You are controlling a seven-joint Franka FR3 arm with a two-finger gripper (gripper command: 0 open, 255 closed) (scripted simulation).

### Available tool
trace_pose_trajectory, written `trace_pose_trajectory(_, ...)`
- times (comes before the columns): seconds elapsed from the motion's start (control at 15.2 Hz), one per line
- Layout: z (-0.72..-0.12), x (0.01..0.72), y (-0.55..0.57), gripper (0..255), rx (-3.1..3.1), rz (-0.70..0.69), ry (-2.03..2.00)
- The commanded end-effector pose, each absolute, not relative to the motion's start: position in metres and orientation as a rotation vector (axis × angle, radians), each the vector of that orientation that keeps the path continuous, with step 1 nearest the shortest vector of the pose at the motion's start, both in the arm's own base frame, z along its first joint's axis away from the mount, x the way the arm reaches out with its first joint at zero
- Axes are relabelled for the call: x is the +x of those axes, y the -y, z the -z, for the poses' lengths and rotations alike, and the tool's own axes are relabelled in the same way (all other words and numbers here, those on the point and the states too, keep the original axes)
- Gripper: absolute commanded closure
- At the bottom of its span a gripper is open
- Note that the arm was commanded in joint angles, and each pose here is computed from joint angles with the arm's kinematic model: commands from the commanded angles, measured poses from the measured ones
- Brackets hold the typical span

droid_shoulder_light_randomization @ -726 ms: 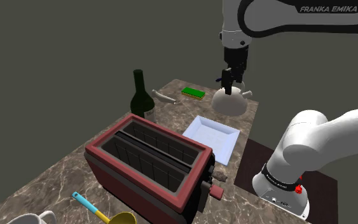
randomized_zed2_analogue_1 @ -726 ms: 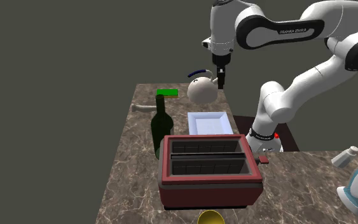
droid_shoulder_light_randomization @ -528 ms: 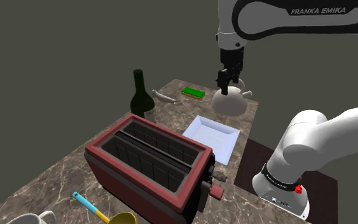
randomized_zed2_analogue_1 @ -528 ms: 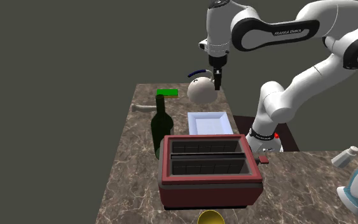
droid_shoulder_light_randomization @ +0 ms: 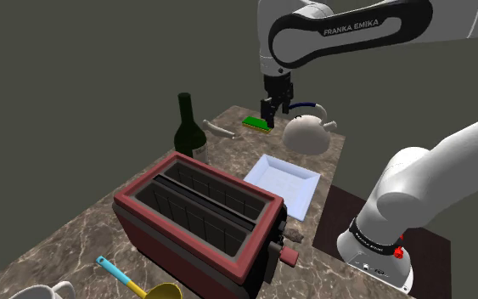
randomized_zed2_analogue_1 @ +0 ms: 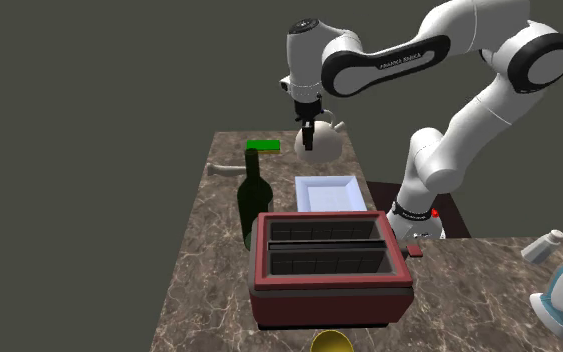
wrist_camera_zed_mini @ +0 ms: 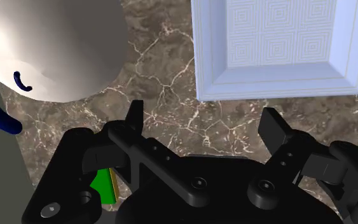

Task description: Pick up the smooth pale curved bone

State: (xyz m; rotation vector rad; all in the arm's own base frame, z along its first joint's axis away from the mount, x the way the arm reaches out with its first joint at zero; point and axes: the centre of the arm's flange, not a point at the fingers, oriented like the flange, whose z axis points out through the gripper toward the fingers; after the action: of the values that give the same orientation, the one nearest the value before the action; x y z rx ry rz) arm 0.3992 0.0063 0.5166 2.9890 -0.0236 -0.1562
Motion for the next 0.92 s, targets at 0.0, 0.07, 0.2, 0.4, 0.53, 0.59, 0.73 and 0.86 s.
trace_pose_trajectory(0.0,-0.504,0.422,-0.006,0,2.988,0.146,0.020)
trace_pose_trajectory(0.07,-0.498,0.433,-0.006,0,2.988,0.141,0.019)
trace_pose_trajectory(0.2,-0.487,0.456,-0.005,0,2.987,0.132,0.016)
trace_pose_trajectory(0.4,-0.471,0.491,-0.004,0,2.986,0.119,0.012)
trace_pose_trajectory(0.53,-0.460,0.514,-0.004,0,2.985,0.110,0.009)
trace_pose_trajectory(0.59,-0.455,0.526,-0.003,0,2.984,0.105,0.008)
trace_pose_trajectory(0.73,-0.445,0.549,-0.003,0,2.983,0.096,0.005)
trace_pose_trajectory(0.86,-0.434,0.572,-0.002,0,2.982,0.087,0.002)
